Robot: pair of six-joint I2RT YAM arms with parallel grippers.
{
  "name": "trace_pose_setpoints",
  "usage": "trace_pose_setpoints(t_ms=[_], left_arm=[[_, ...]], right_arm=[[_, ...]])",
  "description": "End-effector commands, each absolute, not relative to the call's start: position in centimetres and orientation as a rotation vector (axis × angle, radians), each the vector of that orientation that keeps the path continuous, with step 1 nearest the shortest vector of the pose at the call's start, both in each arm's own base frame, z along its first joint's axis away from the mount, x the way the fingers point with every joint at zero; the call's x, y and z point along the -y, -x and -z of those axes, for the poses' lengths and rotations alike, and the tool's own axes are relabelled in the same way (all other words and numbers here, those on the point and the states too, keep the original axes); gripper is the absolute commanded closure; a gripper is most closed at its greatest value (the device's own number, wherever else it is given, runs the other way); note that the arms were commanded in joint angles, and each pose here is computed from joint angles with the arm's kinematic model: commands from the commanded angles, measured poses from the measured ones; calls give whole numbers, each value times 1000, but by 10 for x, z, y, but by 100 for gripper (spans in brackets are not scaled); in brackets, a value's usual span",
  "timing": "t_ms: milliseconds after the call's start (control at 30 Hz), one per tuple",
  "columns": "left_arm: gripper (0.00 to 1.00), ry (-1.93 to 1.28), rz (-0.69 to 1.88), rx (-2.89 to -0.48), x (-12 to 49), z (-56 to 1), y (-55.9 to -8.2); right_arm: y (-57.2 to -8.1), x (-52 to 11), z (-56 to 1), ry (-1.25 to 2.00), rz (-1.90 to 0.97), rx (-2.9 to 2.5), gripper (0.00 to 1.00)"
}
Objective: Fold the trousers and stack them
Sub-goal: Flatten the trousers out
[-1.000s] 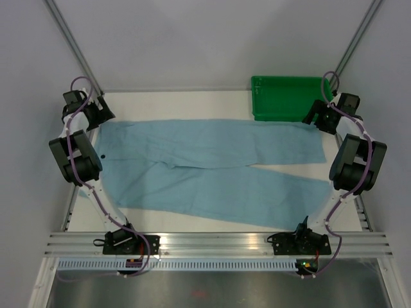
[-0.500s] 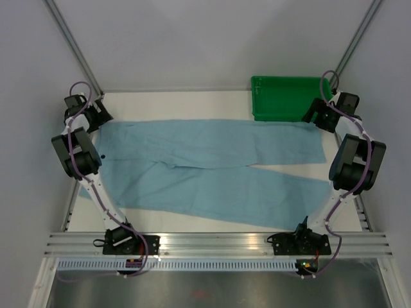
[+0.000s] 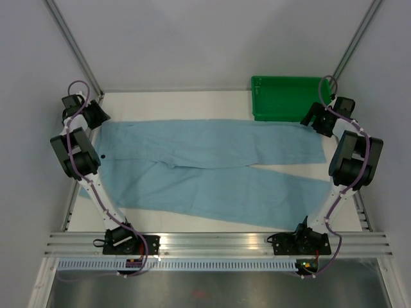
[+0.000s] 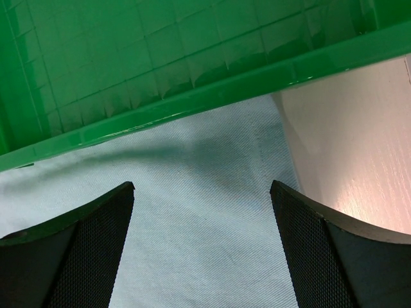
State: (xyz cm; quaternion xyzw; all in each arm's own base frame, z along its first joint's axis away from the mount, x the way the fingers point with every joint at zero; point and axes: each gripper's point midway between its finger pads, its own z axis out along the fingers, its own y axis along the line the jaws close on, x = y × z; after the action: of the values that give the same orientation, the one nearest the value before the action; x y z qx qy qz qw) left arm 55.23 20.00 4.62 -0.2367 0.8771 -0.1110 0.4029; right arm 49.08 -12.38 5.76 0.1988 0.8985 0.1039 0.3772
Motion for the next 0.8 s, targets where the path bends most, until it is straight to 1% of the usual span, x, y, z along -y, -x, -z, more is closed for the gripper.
trace_pose_setpoints(t_ms=[0,100,300,333,400,433,467,533,567,667,733,767], left_arm=[[43,541,323,-2203,-199,-47,-562],[43,564,311,-2223,-202,-42,-557],[40,602,192,-2263,-214,-45,-540],[41,607,189,-2265,-215,-44,-539],[44,597,204,-2267,-212,-42,-538],[47,586,237,-2269,-207,-41,-539],[57,585,248,-2271,-206,-39,-540],[67,580,272,-2279,-201,-36,-539],[79,575,269,-2277,-202,-37,-540],[98,570,268,-2266,-202,-40,-540],[98,568,274,-2261,-202,-41,-541],[98,568,272,-2256,-202,-43,-542]], right_arm=[[-507,129,-71,-518,-256,-2240,6],[-508,131,-75,-529,-248,-2237,6],[-505,131,-79,-518,-237,-2240,6],[-504,131,-78,-516,-234,-2243,6],[-504,132,-76,-522,-230,-2247,5],[-504,132,-73,-526,-232,-2253,6],[-503,134,-71,-535,-221,-2255,6],[-505,136,-69,-551,-210,-2255,6],[-505,138,-66,-557,-204,-2257,6],[-509,139,-62,-555,-203,-2265,5],[-513,139,-62,-522,-205,-2269,5],[-511,138,-52,-497,-213,-2300,5]])
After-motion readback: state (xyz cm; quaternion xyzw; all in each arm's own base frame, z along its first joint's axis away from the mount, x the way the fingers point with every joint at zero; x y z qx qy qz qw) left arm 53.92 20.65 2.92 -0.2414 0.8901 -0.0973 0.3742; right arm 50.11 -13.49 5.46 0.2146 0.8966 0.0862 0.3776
